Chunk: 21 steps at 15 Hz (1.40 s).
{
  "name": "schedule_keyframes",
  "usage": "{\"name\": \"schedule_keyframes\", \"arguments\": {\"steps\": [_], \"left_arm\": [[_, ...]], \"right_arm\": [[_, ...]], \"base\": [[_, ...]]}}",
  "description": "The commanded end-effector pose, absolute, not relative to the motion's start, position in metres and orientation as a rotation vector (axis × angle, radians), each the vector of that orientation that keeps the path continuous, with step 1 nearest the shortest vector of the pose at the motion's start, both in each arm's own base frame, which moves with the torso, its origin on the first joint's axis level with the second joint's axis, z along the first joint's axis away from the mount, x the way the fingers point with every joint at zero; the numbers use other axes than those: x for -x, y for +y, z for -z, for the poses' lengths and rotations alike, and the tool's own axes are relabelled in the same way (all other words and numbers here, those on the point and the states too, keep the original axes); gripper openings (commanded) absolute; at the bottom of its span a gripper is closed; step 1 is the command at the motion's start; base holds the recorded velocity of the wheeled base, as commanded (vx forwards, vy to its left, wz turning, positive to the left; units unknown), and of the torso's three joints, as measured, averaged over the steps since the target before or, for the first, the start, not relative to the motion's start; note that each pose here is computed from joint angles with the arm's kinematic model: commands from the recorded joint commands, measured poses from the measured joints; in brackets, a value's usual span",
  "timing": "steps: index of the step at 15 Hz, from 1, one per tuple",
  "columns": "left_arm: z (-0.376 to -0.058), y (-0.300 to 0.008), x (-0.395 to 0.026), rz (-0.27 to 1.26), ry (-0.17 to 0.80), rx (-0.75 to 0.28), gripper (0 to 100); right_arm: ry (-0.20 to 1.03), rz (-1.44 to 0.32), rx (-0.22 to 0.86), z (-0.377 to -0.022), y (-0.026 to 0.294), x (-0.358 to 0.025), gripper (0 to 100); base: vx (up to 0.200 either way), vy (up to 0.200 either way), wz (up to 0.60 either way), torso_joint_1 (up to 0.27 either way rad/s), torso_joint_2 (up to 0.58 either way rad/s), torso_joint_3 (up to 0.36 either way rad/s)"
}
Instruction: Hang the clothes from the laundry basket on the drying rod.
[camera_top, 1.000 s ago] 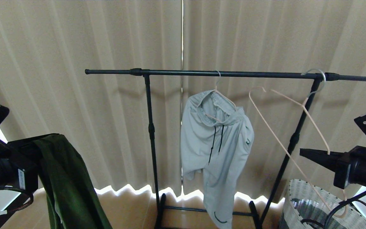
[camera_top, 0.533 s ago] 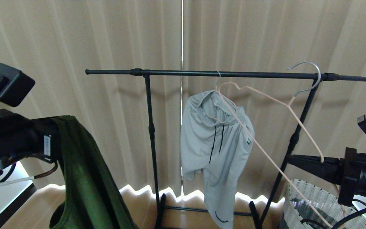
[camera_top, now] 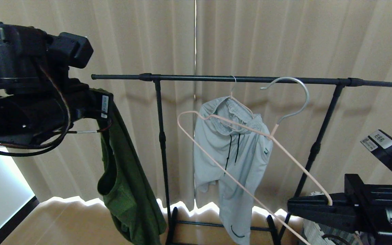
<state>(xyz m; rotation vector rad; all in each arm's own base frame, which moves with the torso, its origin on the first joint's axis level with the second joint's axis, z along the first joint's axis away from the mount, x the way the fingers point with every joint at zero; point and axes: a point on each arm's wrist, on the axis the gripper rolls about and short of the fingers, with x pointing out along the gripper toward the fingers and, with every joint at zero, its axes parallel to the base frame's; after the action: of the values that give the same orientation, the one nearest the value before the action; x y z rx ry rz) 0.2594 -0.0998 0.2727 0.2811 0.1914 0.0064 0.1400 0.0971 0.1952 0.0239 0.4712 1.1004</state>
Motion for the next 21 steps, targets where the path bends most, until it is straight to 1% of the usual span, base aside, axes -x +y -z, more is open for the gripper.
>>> {"name": "schedule_keyframes", "arguments": {"steps": [1,4,6,16,19,21], "left_arm": [[-0.263,-0.117,-0.286,-0.009,0.22,-0.295,0],[-0.265,-0.123,-0.288,0.005,0.208,-0.29,0],[-0.267,-0.13,-0.287,0.023,0.199,-0.27,0],[-0.268,-0.138,-0.282,0.054,0.194,-0.263,0],[-0.268,-0.136,-0.277,0.053,0.195,-0.266,0],[-0.265,-0.134,-0.274,0.045,0.205,-0.271,0]], "right_arm": [[0.463,-1.205,-0.001,-0.201,0.113,-0.133,0],[0.478,-1.241,-0.004,-0.204,0.127,-0.138,0],[0.5,-1.256,0.002,-0.202,0.137,-0.145,0],[0.537,-1.253,0.003,-0.197,0.154,-0.163,0],[0.573,-1.232,-0.051,-0.199,0.163,-0.174,0],[0.556,-1.223,-0.059,-0.201,0.168,-0.18,0]], "base": [[0.0,0.0,0.0,0.0,0.0,0.0],[0.0,0.0,0.0,0.0,0.0,0.0],[0.0,0.0,0.0,0.0,0.0,0.0],[0.0,0.0,0.0,0.0,0.0,0.0],[0.0,0.0,0.0,0.0,0.0,0.0],[0.0,0.0,0.0,0.0,0.0,0.0]]}}
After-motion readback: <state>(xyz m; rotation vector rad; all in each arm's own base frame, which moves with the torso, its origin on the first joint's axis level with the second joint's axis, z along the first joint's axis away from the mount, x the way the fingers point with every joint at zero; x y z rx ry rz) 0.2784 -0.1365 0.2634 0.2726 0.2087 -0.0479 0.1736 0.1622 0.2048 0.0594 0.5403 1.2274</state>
